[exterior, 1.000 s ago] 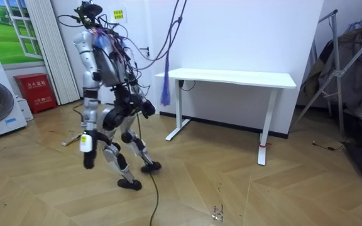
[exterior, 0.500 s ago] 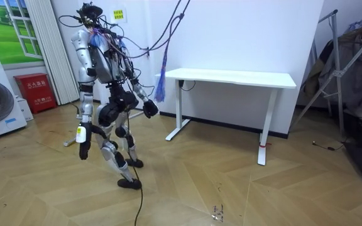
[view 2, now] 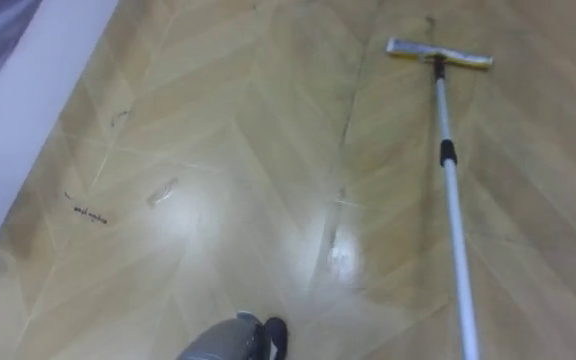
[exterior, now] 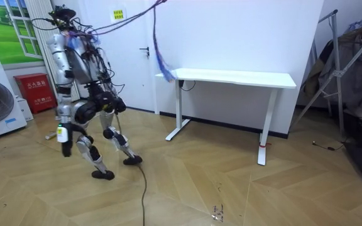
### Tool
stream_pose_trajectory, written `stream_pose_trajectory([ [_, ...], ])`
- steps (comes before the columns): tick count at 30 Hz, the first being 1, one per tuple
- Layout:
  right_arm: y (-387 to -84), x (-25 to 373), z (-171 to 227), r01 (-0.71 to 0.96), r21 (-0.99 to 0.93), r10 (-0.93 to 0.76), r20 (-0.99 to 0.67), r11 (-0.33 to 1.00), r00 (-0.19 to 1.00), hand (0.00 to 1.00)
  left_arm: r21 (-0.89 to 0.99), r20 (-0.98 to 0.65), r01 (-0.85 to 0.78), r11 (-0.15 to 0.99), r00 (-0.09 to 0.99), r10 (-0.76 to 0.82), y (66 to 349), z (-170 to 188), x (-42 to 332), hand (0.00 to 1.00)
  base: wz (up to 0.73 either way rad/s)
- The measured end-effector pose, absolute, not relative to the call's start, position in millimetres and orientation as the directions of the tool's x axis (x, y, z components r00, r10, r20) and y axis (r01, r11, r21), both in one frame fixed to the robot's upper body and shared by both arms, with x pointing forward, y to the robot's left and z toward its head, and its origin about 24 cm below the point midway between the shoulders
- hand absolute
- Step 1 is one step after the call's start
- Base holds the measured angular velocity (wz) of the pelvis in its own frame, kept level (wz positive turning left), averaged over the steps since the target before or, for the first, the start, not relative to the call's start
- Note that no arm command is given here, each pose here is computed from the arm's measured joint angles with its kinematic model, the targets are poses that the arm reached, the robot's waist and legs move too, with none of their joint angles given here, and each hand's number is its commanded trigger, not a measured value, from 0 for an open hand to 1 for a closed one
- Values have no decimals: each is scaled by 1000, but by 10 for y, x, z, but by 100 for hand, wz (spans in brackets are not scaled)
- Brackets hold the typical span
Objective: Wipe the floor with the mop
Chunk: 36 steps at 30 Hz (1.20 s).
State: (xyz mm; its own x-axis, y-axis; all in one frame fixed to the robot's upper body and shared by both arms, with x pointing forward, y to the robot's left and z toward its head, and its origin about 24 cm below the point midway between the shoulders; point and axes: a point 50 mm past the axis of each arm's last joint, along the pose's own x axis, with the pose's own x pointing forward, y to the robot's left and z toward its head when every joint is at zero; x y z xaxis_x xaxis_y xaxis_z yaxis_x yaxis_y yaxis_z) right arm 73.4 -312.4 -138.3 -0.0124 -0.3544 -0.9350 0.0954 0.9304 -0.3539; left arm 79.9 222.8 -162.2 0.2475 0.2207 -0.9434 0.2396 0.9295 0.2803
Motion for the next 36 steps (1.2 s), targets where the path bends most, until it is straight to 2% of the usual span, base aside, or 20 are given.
stream_pose_trajectory([
  [9,-2769,-5,-1591,100,-312,-292,-941,945,-172,100,275,-952,250,928,205,227,2124,-1667,663,0,3],
  [11,-2749,-28,-1595,98,-308,-287,-940,946,-187,100,279,-953,248,928,193,235,2150,-1670,634,0,-2],
  [16,-2848,419,-1534,81,-344,-333,-935,936,-119,100,291,-952,239,926,169,255,2165,-1674,592,0,0],
  [21,-2940,1201,-1343,131,-362,-372,-926,923,63,100,320,-940,225,920,193,280,2245,-1645,564,0,-20],
  [26,-2912,1469,-1271,142,-321,-341,-927,936,158,100,325,-936,195,925,208,284,2286,-1633,583,0,2],
  [31,-2986,1142,-1348,114,-330,-339,-937,937,78,100,308,-933,197,931,252,256,2262,-1616,724,0,7],
  [34,-3108,791,-1380,102,-394,-395,-919,913,-9,100,307,-931,204,930,265,249,2223,-1616,749,0,17],
  [36,-3044,492,-1456,92,-400,-394,-916,912,-74,100,312,-930,206,927,265,254,2217,-1614,755,0,17],
])
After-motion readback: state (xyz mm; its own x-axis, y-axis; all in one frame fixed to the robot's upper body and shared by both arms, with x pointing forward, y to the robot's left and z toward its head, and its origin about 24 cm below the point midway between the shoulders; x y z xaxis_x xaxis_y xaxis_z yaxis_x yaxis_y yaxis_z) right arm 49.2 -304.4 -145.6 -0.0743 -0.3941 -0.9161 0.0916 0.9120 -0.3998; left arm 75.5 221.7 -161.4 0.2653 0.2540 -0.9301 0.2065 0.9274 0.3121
